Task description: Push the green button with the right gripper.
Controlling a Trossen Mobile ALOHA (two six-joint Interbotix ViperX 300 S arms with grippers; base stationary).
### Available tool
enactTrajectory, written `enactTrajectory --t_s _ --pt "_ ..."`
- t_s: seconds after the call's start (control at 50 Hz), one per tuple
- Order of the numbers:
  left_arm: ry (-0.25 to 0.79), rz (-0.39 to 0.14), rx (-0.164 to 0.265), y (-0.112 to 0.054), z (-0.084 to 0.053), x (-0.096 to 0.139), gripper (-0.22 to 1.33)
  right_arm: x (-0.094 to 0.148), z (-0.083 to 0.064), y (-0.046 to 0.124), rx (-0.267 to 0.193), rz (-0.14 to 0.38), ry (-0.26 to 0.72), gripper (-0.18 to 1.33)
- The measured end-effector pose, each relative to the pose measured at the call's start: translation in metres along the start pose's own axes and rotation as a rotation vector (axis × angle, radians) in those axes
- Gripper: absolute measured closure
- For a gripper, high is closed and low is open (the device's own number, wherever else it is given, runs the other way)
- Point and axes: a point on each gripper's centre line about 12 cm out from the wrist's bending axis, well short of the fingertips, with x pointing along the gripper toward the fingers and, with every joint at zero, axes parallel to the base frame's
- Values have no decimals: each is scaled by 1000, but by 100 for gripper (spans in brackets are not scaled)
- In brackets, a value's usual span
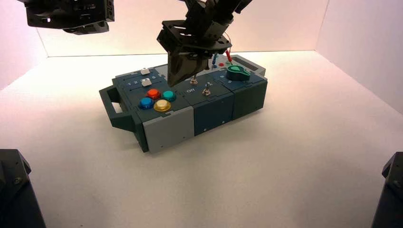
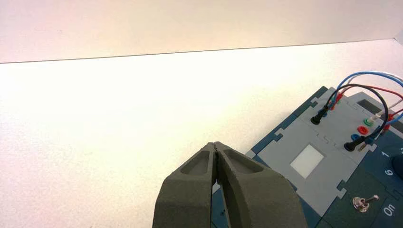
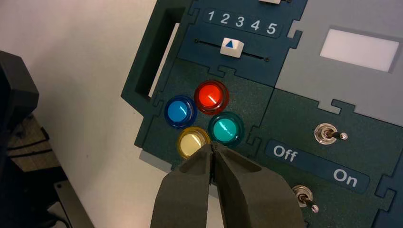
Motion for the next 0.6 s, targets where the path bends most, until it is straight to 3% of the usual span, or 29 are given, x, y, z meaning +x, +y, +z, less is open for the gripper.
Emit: enactTrajectory --t_s 0.6 --pt "2 -1 2 0 0 0 128 19 1 -5 7 -2 29 129"
